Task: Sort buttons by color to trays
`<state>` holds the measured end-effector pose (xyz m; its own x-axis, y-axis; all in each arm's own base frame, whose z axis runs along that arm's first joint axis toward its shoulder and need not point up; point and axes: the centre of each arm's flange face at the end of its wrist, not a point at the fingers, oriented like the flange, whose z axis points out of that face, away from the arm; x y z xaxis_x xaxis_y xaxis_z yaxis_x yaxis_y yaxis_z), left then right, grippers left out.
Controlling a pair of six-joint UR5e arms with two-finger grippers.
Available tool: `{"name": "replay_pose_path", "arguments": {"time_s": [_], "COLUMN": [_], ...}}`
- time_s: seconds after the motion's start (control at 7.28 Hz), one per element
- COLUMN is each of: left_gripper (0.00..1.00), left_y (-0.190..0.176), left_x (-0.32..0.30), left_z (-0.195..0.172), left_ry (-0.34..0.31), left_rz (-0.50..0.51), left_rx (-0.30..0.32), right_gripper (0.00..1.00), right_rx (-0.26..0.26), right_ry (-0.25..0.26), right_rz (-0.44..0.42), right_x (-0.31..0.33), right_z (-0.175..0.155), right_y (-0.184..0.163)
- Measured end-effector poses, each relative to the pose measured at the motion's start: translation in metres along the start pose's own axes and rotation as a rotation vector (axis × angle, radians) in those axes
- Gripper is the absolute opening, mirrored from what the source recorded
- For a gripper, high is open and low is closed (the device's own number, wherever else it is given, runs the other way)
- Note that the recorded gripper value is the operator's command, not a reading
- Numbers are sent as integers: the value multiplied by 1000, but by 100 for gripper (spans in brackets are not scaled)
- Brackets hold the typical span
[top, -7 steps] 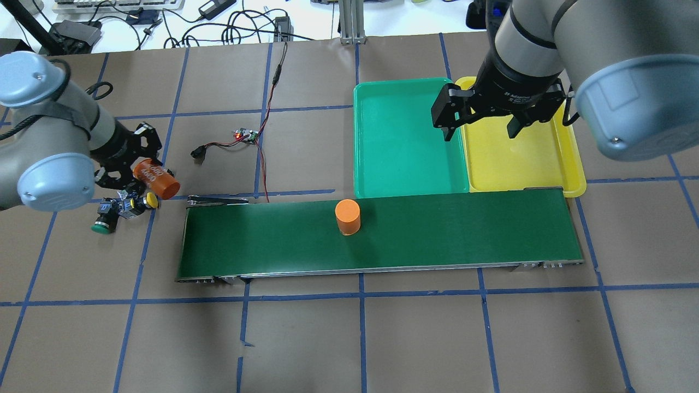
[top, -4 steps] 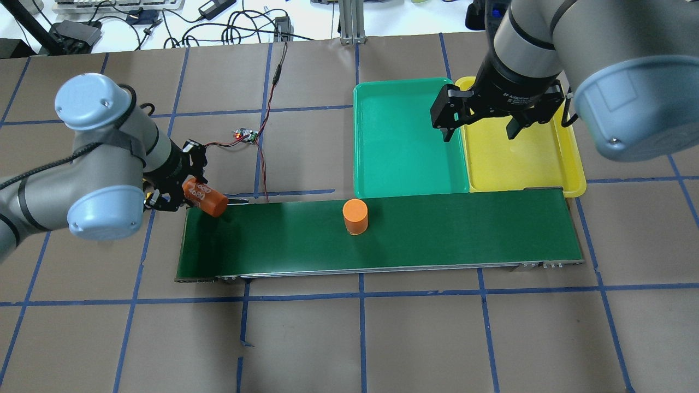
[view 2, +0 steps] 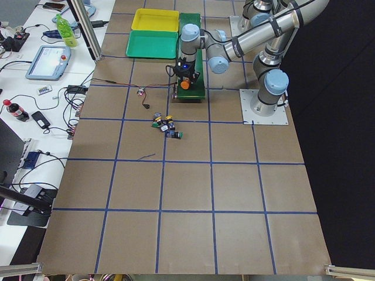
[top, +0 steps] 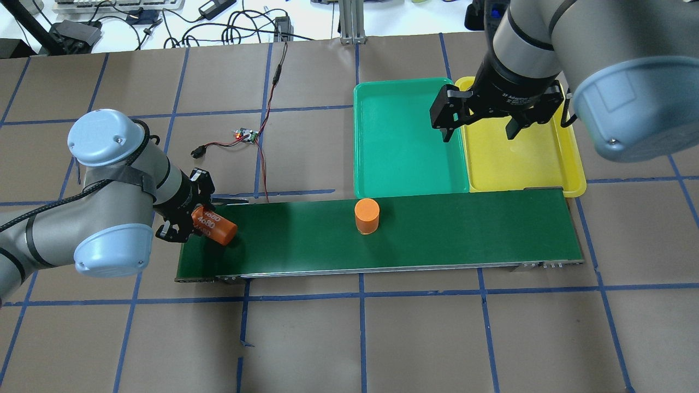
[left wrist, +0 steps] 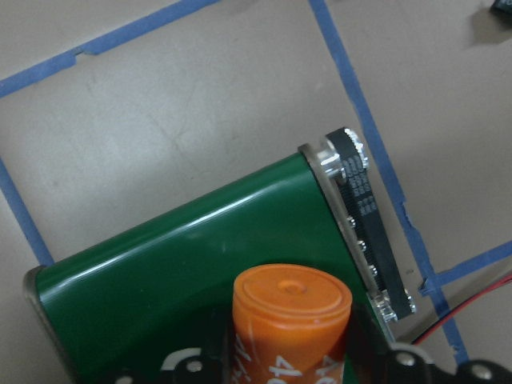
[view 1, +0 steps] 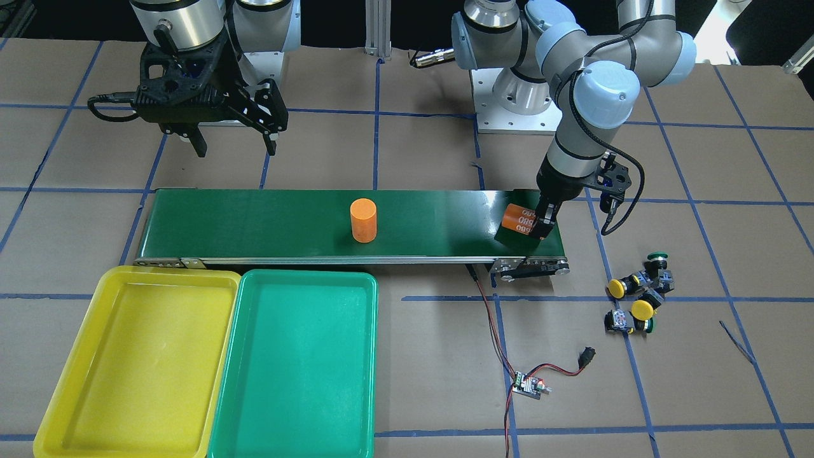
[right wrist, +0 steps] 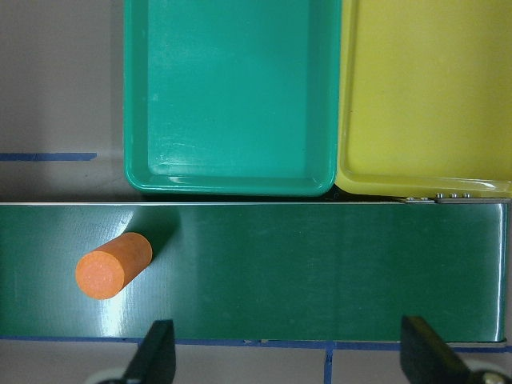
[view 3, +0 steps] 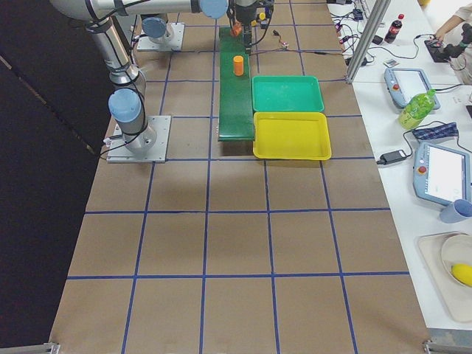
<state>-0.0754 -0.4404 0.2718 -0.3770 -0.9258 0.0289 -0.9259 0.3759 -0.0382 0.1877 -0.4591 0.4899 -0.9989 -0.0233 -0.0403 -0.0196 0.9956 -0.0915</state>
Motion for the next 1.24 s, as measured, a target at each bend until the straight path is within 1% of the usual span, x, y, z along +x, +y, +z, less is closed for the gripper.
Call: {"name": "replay_pose_path", "arguments": {"time_s": [0.14, 0.27, 0.41, 0.55, 0.69, 0.82, 0.96, 1.1, 1.24], "left_gripper": [100, 100, 100, 100, 100, 100, 100, 100, 100], "left_y": [2, 1, -6, -23, -47, -80, -126, -170, -198], "left_x": [0, 2, 9, 21, 28, 26, 11, -10, -28], "left_z": [-1, -8, -24, -51, -77, -92, -94, -85, -67], "left_ry": [-3, 9, 36, 58, 55, 40, 24, 3, -16], "left_rz": [7, 39, 116, 229, 344, 455, 564, 675, 799], "left_rx": [-4, 0, 18, 42, 56, 56, 49, 32, -2], "right_gripper": [100, 100, 100, 100, 100, 100, 100, 100, 100], "right_rx": [0, -1, -1, 0, 0, -2, -4, -4, -5], "right_ry": [0, 0, 0, 0, 0, 0, 1, 1, 1], "right_rz": [0, 1, 1, -1, -2, -3, -2, -1, -1], "right_x": [0, 0, 1, 1, 1, 1, 2, 2, 3], "right_z": [0, 0, 0, 0, 0, 1, 1, 2, 2], "right_y": [0, 0, 0, 0, 0, -1, -1, -2, -2]}}
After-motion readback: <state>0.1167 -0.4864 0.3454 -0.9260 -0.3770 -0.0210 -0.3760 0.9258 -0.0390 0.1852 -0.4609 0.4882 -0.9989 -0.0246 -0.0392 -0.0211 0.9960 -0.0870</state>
